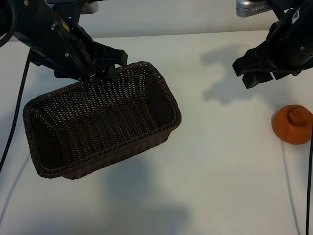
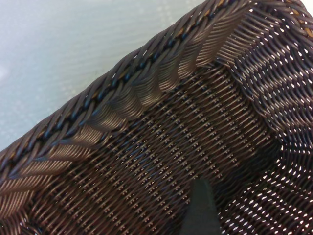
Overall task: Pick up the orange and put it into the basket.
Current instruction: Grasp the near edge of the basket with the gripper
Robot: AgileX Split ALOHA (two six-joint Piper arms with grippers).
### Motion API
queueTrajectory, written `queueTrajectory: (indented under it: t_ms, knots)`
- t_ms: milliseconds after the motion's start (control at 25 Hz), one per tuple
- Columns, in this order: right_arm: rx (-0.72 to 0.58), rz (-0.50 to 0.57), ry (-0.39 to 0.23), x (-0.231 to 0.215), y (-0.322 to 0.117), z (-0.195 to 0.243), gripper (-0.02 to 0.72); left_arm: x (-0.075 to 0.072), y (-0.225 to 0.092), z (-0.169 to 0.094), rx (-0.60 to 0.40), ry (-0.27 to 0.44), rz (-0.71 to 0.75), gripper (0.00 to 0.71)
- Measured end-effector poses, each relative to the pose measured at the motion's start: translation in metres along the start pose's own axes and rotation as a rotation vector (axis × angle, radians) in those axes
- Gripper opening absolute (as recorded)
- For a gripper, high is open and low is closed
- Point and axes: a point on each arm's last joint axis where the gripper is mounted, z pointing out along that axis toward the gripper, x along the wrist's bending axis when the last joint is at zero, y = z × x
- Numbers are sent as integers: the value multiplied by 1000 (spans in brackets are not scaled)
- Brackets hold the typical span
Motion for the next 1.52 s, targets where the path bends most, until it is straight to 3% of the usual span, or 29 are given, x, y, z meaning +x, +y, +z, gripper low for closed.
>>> queueTrajectory:
  t_ms: [520,640,760,1000,1240,1400,1520]
  knots:
    - [0,-4,-7,-1,0,0,552,-1,4,0,-45,-8,0,553]
    - [0,-5,-7,-1,0,0,552,0,2,0,-21,-3,-4,553]
    - [-1,-5,-8,-1,0,0,552,4,-3,-1,36,48,-22,553]
    - [-1,-7,-10,-1,0,0,552,24,-26,-24,2,216,-132,553]
    - [-3,-16,-12,-1,0,0,552,53,-79,-34,-25,368,-302,553]
    - [-3,-17,-12,-1,0,0,551,76,-102,-25,-33,398,-434,553]
    - [-4,-22,-12,-1,0,0,552,88,-114,-11,-23,367,-507,553]
